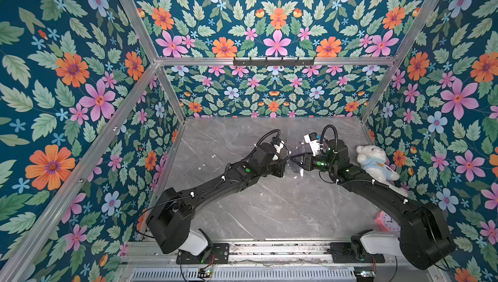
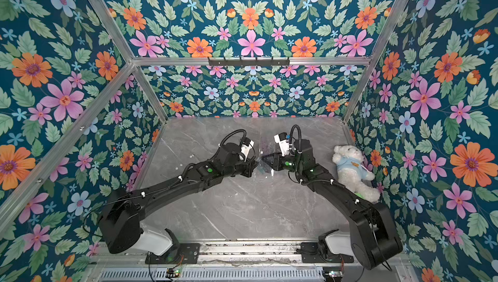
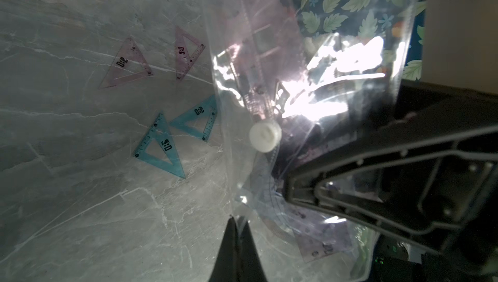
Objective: Open the ruler set and take out the ruler
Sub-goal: Pick up the ruler set bag from the center of the board, then open the ruler set bag, then take out the ruler from the ruler set bag.
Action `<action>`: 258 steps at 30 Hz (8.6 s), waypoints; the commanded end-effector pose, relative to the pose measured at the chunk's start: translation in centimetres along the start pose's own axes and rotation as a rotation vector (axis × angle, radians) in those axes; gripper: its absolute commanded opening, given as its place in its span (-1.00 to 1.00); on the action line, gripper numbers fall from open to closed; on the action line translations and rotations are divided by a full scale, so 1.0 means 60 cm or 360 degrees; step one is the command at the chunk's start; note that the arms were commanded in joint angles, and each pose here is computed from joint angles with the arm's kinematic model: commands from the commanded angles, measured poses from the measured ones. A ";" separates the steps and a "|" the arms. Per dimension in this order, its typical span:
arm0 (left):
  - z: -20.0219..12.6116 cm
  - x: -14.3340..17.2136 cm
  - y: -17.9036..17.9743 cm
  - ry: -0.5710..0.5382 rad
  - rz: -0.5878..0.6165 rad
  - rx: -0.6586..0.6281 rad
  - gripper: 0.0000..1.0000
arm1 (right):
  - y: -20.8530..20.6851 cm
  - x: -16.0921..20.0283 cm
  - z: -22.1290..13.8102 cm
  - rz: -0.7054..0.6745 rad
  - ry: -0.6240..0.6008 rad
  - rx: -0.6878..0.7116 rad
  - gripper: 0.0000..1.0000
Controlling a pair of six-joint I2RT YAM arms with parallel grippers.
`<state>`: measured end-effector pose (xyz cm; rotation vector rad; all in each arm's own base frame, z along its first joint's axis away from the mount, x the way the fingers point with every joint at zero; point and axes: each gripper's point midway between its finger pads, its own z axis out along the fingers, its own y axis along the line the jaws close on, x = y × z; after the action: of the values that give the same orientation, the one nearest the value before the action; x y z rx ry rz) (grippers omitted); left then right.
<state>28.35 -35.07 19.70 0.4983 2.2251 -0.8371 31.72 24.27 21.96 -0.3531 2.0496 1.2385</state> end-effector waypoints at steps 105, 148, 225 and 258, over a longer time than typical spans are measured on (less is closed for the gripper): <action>-0.057 -0.104 -0.095 -0.0563 0.0293 0.0037 -1.00 | 0.005 -0.004 -0.020 -0.0036 0.0058 0.0405 -1.00; -0.152 -0.093 -0.108 -0.0710 0.0286 0.0215 -1.00 | 0.016 -0.003 -0.033 0.0004 -0.0004 0.0370 -0.57; -0.058 -0.096 -0.066 -0.0493 0.0279 0.0094 -1.00 | -0.024 -0.110 0.002 0.0009 -0.0210 0.0763 -0.32; -0.043 -0.101 -0.023 -0.0519 0.0123 0.0042 -1.00 | -0.032 -0.122 -0.006 -0.0003 -0.0236 0.0787 -1.00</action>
<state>29.91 -35.06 25.07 0.4720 1.9217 -0.8235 37.82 22.47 25.05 -0.0289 2.1590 0.7096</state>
